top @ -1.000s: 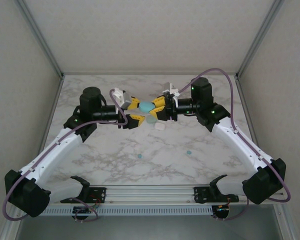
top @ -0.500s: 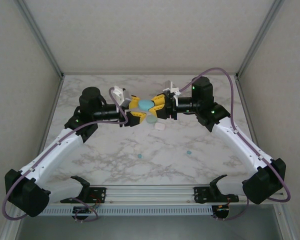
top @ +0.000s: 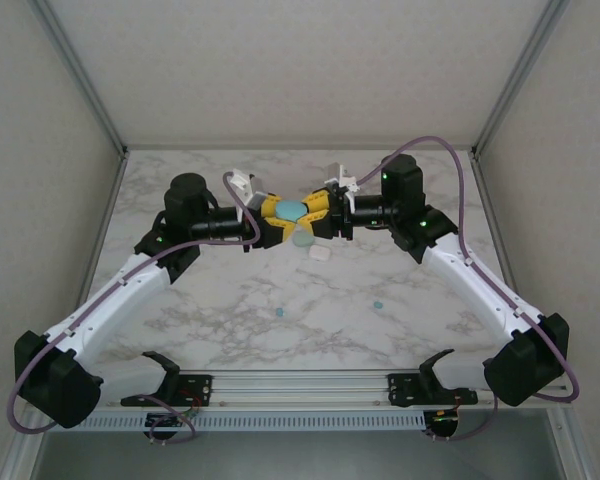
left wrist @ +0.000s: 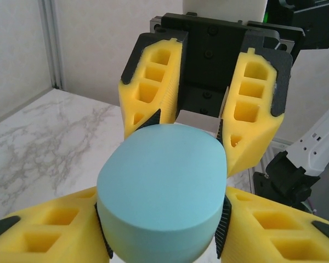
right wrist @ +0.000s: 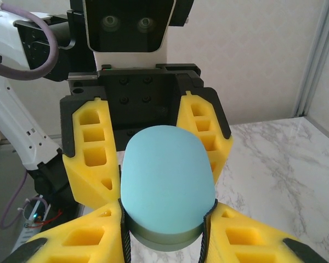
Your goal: Insert wireless bluetooth earbuds into charging case
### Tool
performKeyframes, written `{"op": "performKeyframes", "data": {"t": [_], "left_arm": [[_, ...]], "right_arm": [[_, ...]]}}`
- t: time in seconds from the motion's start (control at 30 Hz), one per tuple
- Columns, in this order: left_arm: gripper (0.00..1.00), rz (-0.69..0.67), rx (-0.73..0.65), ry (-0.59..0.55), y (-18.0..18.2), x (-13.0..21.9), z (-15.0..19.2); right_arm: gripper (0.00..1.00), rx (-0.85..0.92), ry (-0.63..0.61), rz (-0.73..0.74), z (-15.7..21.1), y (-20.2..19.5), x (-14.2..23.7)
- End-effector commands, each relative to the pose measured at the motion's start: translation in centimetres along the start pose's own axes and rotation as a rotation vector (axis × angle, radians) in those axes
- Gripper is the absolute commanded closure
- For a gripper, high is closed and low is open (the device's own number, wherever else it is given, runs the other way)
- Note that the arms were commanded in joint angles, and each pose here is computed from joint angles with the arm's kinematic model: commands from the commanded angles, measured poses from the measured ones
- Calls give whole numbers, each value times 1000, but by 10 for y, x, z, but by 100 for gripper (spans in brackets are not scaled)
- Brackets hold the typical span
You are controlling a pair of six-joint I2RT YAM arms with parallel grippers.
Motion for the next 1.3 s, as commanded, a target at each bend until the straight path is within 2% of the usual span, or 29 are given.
{"op": "performKeyframes", "data": {"t": [0.0,0.3,0.47,0.63,1.27], "left_arm": [[55,40,-44,-35,-11,-2,-13],[61,38,-61,-37,-12,-1,-13],[62,21,-77,-21,-12,0,-10],[63,27,-84,-8,-13,1,-7],[64,28,-106,8,-14,-1,-2]], "right_arm": [[66,-10,30,9,12,-2,-5],[64,-25,48,10,16,-1,-6],[53,-41,51,29,10,-2,-4],[49,-56,43,58,3,-3,-2],[41,-124,7,64,-9,-5,0]]}}
Point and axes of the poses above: each hand's point on the last joint's axis, 136 mm out from that joint toward the fingers, its own x axis back along the fingers, its own y axis along the line the jaws close on, z = x × y, the point moved 8 cm from there along x, back along the fingers, and after that the axes turned 7 degrees about x, right-handed, at the moved point
